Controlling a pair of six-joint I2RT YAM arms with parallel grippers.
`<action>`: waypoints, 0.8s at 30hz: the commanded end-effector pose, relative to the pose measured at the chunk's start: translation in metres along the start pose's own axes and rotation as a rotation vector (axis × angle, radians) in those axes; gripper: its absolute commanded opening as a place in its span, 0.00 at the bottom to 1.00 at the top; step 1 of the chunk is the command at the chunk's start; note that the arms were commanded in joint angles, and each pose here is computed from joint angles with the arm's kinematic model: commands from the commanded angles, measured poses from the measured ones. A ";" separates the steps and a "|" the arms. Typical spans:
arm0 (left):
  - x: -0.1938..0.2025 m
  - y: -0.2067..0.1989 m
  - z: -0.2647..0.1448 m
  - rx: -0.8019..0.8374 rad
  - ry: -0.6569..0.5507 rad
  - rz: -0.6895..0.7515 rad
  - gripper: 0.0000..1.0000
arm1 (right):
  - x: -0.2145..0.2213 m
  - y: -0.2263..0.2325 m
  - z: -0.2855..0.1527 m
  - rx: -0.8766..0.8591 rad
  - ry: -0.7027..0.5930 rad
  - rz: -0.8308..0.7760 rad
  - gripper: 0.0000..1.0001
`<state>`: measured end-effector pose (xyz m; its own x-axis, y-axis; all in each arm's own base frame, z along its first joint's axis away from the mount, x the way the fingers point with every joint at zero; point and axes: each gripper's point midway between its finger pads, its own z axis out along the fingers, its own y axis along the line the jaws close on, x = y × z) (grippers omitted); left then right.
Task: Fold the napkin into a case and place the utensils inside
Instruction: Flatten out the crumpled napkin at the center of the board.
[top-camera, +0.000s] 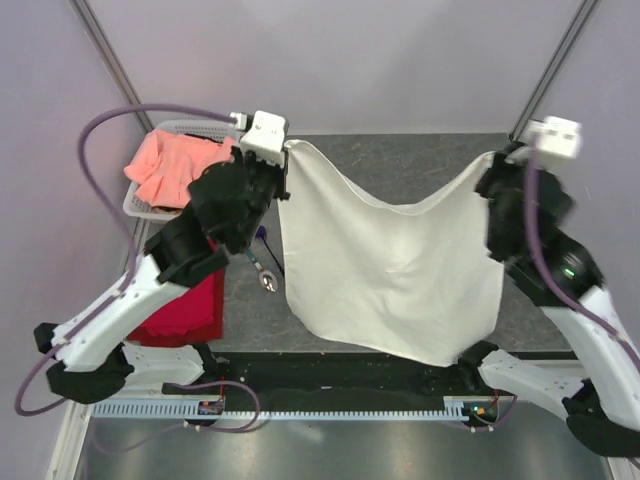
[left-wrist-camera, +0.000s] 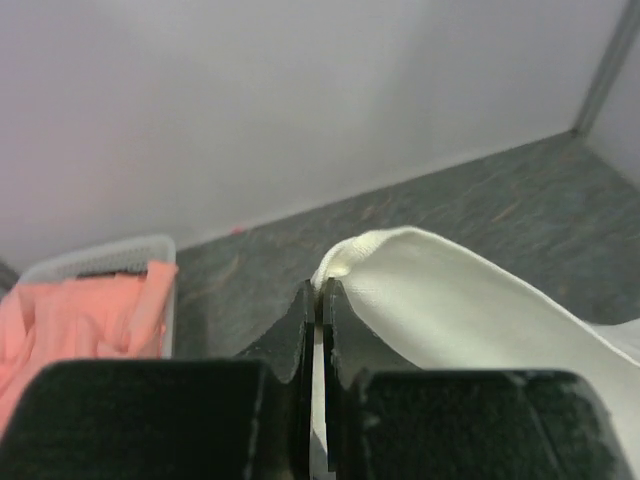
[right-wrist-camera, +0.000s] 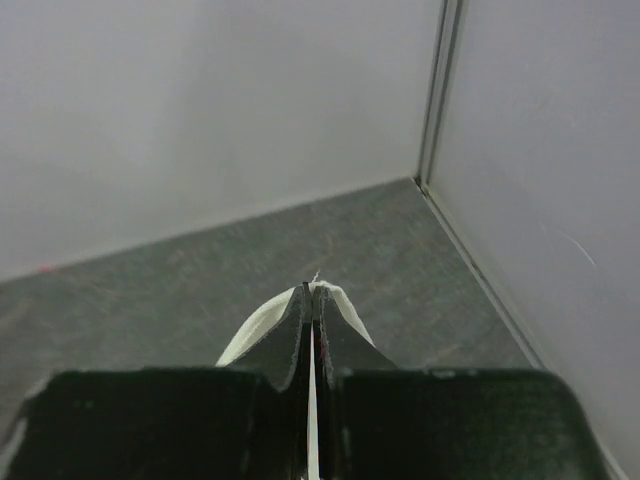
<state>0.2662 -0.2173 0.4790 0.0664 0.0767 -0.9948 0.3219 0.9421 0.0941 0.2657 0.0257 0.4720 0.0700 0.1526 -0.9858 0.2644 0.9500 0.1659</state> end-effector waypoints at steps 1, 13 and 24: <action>0.070 0.009 0.056 0.007 0.165 -0.180 0.02 | 0.060 0.003 0.044 0.116 0.062 -0.128 0.00; 0.241 0.040 0.224 0.101 0.392 -0.450 0.02 | 0.246 -0.022 0.217 0.123 0.411 -0.110 0.00; 0.278 0.044 0.302 0.224 0.398 -0.449 0.02 | 0.300 -0.015 0.312 0.089 0.471 -0.132 0.00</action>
<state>0.5676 -0.2312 0.1683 -0.5590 -0.1160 -0.8210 0.3143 0.8866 -0.3393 0.5513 -0.0240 0.1436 -0.5106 0.1455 -0.8474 0.3440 0.9378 -0.0463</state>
